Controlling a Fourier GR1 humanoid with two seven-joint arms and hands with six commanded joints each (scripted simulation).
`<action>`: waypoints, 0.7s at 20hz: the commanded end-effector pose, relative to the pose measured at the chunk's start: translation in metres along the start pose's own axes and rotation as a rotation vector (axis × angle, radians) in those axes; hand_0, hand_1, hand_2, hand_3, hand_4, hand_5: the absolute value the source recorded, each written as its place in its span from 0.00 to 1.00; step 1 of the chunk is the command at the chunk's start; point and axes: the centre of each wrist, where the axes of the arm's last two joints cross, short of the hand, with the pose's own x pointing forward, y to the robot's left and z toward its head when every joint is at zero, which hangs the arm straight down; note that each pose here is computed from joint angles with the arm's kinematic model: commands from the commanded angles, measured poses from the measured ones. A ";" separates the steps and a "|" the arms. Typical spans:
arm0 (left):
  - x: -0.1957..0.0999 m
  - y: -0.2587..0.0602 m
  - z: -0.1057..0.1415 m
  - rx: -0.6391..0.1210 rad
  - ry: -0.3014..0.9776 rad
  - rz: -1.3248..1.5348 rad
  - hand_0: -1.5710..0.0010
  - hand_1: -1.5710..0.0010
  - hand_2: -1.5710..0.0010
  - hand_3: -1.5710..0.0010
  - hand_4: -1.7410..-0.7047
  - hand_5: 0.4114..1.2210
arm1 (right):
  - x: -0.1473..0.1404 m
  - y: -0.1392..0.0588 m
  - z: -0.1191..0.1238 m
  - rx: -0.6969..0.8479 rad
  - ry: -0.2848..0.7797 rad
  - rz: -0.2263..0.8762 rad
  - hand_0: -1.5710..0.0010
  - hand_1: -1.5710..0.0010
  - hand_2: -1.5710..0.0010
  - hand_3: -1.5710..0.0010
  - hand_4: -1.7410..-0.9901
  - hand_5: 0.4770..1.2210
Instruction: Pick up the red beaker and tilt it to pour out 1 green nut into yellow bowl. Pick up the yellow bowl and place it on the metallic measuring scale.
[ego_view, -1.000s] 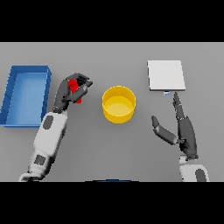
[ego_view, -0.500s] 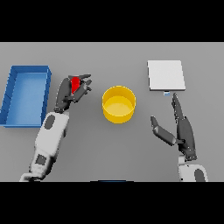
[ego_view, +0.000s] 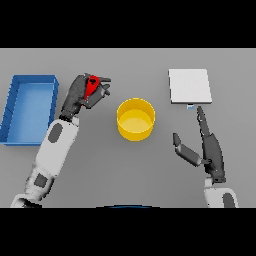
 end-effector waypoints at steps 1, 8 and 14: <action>0.002 0.000 0.000 -0.025 0.005 -0.048 0.00 0.00 0.00 0.01 0.01 0.88 | 0.000 0.000 -0.001 -0.005 0.001 0.007 1.00 1.00 1.00 1.00 0.65 0.26; 0.020 0.006 -0.001 -0.092 0.027 -0.289 0.00 0.00 0.00 0.00 0.01 0.87 | 0.004 0.001 0.001 0.003 0.019 -0.003 1.00 1.00 1.00 1.00 0.65 0.27; 0.041 -0.009 -0.009 -0.187 -0.013 -0.758 0.00 0.00 0.00 0.00 0.00 0.91 | 0.007 0.001 0.004 0.007 0.012 -0.015 1.00 1.00 1.00 1.00 0.64 0.29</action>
